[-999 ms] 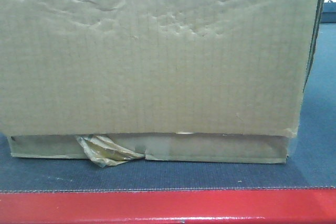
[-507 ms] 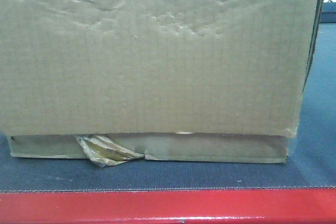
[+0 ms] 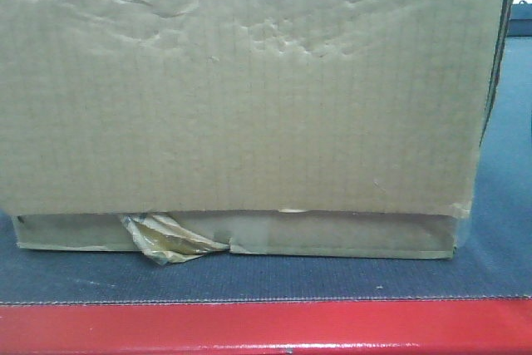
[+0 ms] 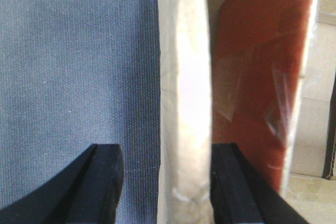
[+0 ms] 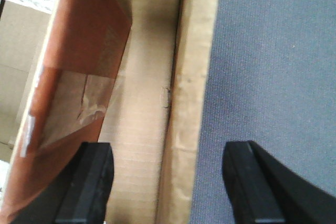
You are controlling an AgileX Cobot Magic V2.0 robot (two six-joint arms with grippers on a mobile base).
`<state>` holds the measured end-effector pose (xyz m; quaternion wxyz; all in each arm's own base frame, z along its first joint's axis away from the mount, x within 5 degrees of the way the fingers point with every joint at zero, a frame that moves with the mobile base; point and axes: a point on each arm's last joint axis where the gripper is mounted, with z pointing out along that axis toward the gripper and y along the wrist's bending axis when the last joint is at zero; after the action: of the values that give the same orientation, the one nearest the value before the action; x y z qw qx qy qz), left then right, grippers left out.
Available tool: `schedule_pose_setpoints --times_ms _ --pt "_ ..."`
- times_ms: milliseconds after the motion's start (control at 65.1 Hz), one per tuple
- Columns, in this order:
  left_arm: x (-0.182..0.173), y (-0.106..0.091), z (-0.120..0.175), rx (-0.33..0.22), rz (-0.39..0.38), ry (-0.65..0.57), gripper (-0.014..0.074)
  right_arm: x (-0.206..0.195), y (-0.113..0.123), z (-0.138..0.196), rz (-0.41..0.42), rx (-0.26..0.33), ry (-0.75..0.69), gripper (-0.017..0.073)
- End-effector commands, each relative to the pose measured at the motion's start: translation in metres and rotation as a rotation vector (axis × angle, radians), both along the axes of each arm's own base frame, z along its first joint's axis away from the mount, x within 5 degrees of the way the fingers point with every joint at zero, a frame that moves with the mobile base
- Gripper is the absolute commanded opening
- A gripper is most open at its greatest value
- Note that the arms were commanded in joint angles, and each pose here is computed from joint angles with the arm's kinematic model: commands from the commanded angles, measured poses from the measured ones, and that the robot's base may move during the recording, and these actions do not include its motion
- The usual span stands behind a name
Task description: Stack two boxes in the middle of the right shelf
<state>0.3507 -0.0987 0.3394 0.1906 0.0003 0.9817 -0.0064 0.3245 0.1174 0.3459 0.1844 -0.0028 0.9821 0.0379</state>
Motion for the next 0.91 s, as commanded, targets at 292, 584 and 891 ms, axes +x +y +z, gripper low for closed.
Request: schedule_pose_setpoints --times_ms 292,584,891 --pt "-0.004 -0.002 0.003 -0.016 -0.005 -0.003 0.0246 0.000 0.000 -0.001 0.002 -0.005 -0.004 0.0060" --pt "-0.005 -0.006 0.003 -0.026 0.005 -0.002 -0.0111 0.002 -0.006 0.000 -0.030 -0.067 -0.031 -0.0154" --pt "-0.017 -0.002 0.024 0.026 0.091 -0.098 -0.0111 -0.005 0.017 0.013 -0.024 -0.144 -0.127 -0.0154"
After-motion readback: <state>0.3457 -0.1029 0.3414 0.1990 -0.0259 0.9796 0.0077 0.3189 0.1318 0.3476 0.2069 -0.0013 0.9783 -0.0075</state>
